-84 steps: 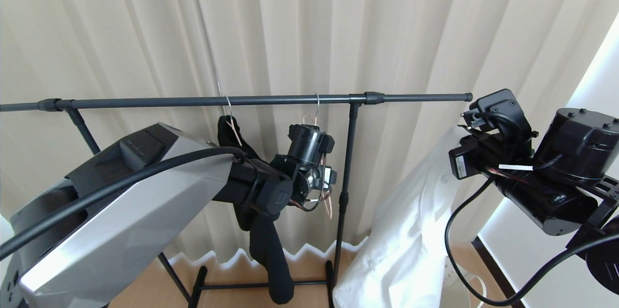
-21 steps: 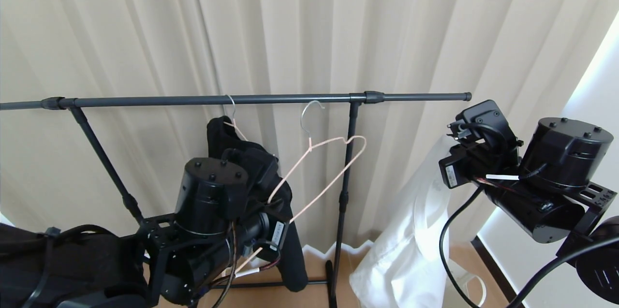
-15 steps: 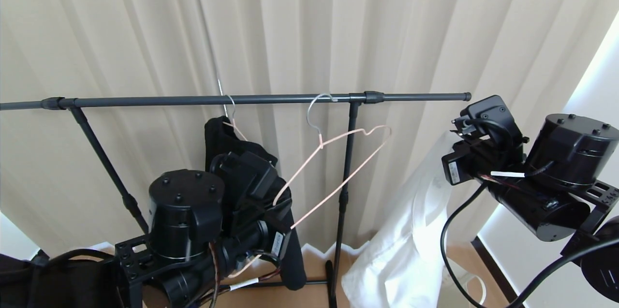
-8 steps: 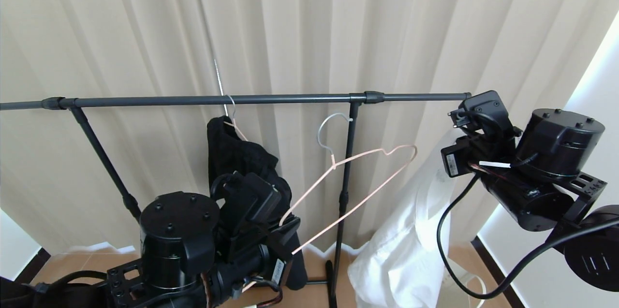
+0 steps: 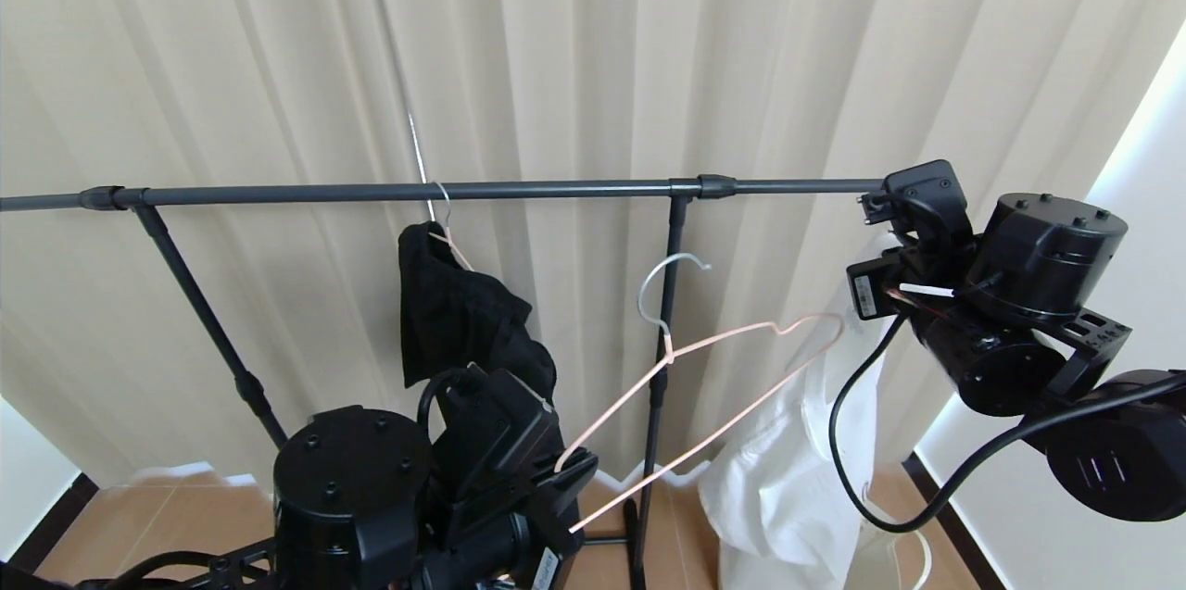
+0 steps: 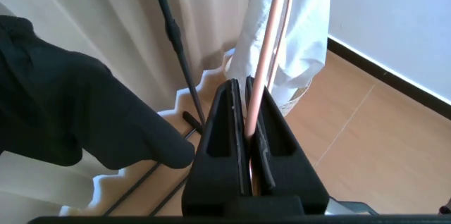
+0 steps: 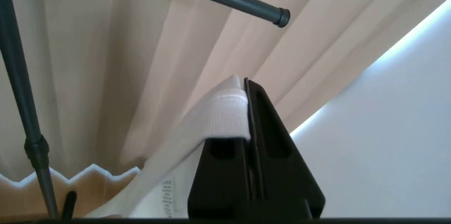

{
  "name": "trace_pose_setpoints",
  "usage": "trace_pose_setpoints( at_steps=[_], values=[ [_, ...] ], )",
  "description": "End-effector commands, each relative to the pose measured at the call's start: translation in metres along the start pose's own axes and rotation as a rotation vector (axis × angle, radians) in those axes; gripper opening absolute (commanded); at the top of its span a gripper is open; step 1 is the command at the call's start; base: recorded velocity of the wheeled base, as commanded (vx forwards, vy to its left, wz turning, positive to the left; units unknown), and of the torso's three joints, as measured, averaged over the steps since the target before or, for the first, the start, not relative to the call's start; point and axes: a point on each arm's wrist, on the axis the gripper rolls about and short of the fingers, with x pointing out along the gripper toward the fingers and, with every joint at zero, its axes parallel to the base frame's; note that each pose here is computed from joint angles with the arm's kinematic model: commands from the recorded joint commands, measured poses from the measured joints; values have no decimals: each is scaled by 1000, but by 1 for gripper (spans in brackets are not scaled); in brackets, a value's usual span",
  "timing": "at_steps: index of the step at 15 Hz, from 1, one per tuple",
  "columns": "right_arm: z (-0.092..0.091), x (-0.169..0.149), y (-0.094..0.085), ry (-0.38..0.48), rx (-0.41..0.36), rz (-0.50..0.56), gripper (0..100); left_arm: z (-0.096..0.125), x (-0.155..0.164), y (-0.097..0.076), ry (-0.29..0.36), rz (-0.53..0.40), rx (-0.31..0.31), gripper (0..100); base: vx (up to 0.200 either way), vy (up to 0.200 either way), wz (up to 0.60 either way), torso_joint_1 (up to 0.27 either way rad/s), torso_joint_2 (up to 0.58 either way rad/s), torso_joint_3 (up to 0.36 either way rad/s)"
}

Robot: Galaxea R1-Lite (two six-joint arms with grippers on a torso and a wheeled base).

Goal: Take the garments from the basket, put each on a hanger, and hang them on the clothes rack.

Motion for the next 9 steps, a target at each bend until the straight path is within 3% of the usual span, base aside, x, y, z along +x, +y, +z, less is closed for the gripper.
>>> trace_pose_setpoints(
  at_steps=[1, 9],
  values=[
    [-3, 2, 3, 8, -5, 3, 0, -6, 7, -3, 21, -6, 2, 0, 0, 0, 0, 0, 0, 0],
    [-7, 4, 18, -13, 8, -8, 0, -13, 28, -8, -35, -11, -55, 0, 0, 0, 0, 0, 0, 0]
  ],
)
